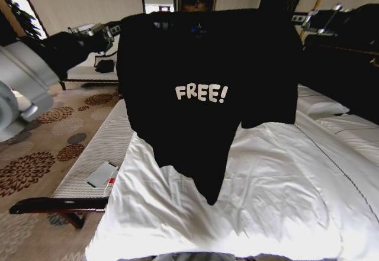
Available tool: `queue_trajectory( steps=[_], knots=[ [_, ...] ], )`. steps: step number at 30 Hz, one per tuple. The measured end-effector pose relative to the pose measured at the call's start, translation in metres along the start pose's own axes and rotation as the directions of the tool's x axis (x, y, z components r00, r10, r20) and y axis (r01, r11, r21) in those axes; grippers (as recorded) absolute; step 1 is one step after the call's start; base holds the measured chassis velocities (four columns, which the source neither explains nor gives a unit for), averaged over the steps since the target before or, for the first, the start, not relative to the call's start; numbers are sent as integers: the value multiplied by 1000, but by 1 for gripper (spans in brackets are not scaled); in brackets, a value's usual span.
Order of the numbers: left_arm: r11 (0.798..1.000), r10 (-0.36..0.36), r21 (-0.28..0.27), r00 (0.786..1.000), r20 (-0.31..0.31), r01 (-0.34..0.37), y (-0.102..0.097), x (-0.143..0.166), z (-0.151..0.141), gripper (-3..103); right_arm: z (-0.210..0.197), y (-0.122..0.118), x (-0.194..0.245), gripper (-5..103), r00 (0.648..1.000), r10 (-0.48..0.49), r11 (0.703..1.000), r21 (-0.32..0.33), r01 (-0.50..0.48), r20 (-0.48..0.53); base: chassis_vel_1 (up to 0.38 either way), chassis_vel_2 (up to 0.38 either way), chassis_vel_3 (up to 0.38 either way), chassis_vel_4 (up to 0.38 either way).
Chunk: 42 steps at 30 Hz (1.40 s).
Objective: Fold the clothes on the bed.
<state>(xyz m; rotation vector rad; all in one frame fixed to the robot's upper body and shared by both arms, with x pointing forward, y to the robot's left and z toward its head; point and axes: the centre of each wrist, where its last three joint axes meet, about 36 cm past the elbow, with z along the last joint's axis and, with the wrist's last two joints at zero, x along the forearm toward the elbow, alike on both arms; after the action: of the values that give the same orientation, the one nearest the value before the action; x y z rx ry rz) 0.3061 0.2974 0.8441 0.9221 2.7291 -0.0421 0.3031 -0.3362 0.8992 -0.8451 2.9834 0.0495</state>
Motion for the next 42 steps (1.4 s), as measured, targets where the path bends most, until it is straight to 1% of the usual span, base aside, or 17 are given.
queue_trajectory(
  steps=[3,4,9,12,14,16,18,22,24,25,29,30,33,35,39,40,42],
  knots=[
    [1000,-5,1,1000,-8,5,-7,2,-1,0,1,16,7,0,1000,-11,1000,3,11,-22,0,0,0,0],
    [1000,-12,19,999,-40,13,-18,8,-10,0,0,35,18,0,999,-18,1000,-8,18,-44,0,0,0,0],
    [999,-41,26,995,-95,44,-21,11,-20,0,1,40,20,0,997,-5,1000,-15,4,-71,0,0,0,0],
    [997,-52,55,989,-137,60,-20,8,-10,0,2,40,19,0,997,5,1000,-18,-6,-83,0,0,0,0],
    [993,-47,97,982,-182,65,-19,4,11,0,9,37,13,0,994,19,999,-28,-22,-107,0,0,0,0],
    [992,-45,109,980,-194,67,-18,2,19,0,13,35,9,0,993,26,999,-34,-30,-119,0,0,0,0],
    [989,-52,121,974,-219,80,-16,-2,42,0,33,23,-8,0,986,41,997,-61,-51,-159,0,0,0,0],
    [988,-91,97,968,-234,116,-8,-8,71,0,64,-1,-36,0,979,44,991,-118,-69,-198,0,0,0,0],
    [983,-137,84,960,-242,162,10,-19,94,0,95,-25,-60,0,977,58,984,-155,-90,-203,0,0,0,0],
    [983,-137,84,960,-242,162,10,-19,94,0,95,-25,-60,0,977,58,984,-155,-90,-203,0,0,0,0],
    [966,-210,86,935,-284,243,51,-40,138,0,147,-58,-99,0,982,47,975,-207,-85,-181,0,0,0,0],
    [966,-210,86,935,-284,243,51,-40,138,0,147,-58,-99,0,982,47,975,-207,-85,-181,0,0,0,0],
    [953,-232,110,913,-335,282,70,-61,186,0,188,-77,-127,0,972,75,965,-229,-127,-223,0,0,0,0],
    [951,-231,114,909,-346,286,71,-69,202,0,203,-84,-136,0,967,90,961,-236,-147,-239,0,0,0,0],
    [945,-230,131,891,-392,301,69,-101,261,0,254,-113,-164,0,948,133,943,-257,-210,-290,0,0,0,0],
    [945,-230,131,891,-392,301,69,-101,261,0,254,-113,-164,0,948,133,943,-257,-210,-290,0,0,0,0],
    [940,-233,134,875,-424,315,70,-114,287,0,283,-125,-176,0,937,151,935,-263,-239,-315,0,0,0,0]
  ],
)
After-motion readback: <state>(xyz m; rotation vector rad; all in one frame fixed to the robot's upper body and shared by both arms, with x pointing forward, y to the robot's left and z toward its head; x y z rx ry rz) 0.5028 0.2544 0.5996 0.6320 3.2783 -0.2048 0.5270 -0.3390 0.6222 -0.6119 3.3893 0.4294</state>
